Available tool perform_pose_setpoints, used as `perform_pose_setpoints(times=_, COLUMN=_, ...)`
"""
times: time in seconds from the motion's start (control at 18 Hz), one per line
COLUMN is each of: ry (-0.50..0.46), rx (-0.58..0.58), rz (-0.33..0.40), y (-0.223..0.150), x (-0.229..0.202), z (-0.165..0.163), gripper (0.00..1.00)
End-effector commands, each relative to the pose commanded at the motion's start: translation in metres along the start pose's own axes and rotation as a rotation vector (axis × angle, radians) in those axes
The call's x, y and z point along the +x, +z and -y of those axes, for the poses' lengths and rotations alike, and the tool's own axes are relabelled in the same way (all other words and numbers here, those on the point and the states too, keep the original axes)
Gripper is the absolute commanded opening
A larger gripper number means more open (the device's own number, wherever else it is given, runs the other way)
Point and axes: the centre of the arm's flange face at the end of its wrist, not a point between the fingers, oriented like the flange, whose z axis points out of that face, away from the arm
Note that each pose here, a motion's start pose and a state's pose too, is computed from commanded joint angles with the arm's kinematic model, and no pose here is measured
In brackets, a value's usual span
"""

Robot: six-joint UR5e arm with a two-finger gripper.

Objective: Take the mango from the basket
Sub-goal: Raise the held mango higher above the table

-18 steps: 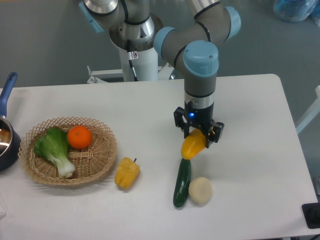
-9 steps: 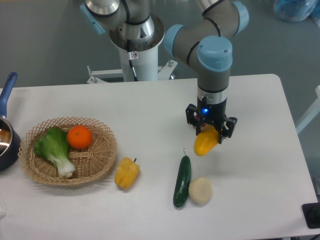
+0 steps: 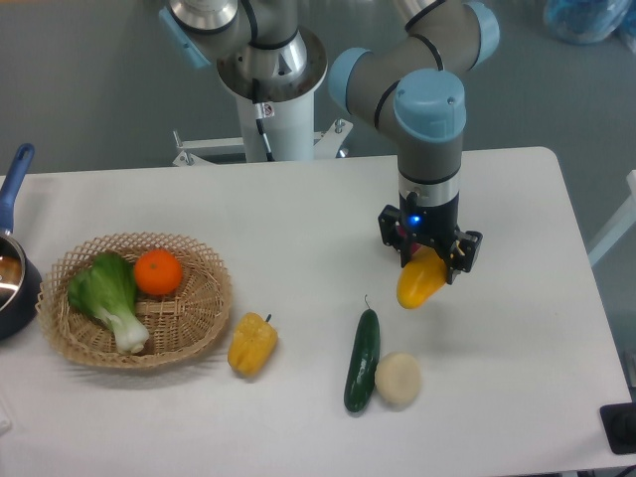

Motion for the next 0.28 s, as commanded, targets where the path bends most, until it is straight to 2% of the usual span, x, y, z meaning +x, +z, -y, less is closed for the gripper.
perform_pose_setpoints(times=0.28, ry=-0.008, rx=-0.003, rz=0.000, y=0.0006, x=0.0004, z=-0.0005, gripper=0.68)
